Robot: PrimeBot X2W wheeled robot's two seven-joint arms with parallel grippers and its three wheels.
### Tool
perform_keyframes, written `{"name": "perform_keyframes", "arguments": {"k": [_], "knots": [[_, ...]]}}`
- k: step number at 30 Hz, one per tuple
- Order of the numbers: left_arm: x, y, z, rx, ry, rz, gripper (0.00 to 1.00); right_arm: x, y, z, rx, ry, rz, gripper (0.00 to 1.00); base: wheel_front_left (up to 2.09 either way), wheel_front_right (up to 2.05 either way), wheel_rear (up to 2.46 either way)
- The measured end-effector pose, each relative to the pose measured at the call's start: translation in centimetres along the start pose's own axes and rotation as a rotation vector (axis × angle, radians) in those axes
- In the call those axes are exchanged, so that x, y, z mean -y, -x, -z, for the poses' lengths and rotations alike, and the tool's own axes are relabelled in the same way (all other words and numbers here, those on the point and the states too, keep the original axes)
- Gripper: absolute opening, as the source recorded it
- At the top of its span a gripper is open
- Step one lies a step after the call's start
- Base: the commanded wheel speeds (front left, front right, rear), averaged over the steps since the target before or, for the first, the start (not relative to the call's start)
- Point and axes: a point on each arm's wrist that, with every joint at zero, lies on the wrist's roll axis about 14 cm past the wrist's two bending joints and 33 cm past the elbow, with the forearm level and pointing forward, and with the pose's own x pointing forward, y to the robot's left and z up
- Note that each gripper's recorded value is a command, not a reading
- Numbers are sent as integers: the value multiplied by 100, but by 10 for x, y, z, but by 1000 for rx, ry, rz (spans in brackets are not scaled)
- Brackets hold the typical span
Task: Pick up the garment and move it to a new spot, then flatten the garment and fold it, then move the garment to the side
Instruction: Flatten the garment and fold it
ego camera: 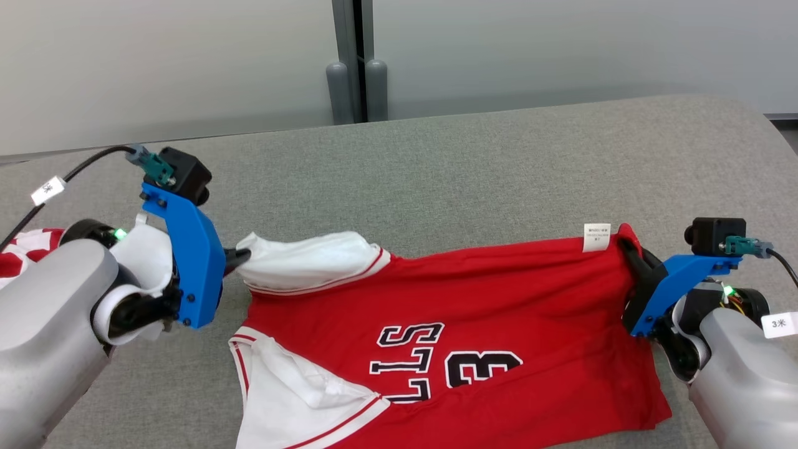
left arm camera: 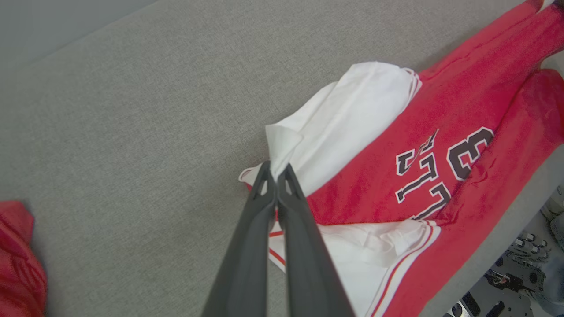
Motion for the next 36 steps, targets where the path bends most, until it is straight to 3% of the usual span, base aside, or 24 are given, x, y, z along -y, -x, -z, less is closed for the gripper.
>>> {"name": "perform_keyframes", "arguments": {"k": [16,20,23,26,28,29,30,31,36], "knots": [[64,24,73,-247,29,202,0,10,23,29,-180,139,-29,1,0,0,0],[75,23,87,-296,35,235,0,15,27,34,-220,184,-32,22,0,0,0],[81,22,98,-331,52,260,0,12,31,45,-272,203,-48,46,0,0,0],[85,21,105,-352,61,272,0,16,37,54,-321,230,-53,100,0,0,0],[87,20,108,-360,63,276,0,16,40,57,-340,243,-60,100,0,0,0],[87,20,110,-362,67,276,15,16,41,59,-351,249,-63,100,0,0,0],[88,20,112,-366,71,277,79,17,44,61,-365,251,-65,100,0,0,0],[89,20,115,-374,75,279,100,18,47,65,-385,255,-65,100,0,0,0],[89,23,121,-378,80,267,100,27,60,70,-434,283,-66,100,0,0,0]]}}
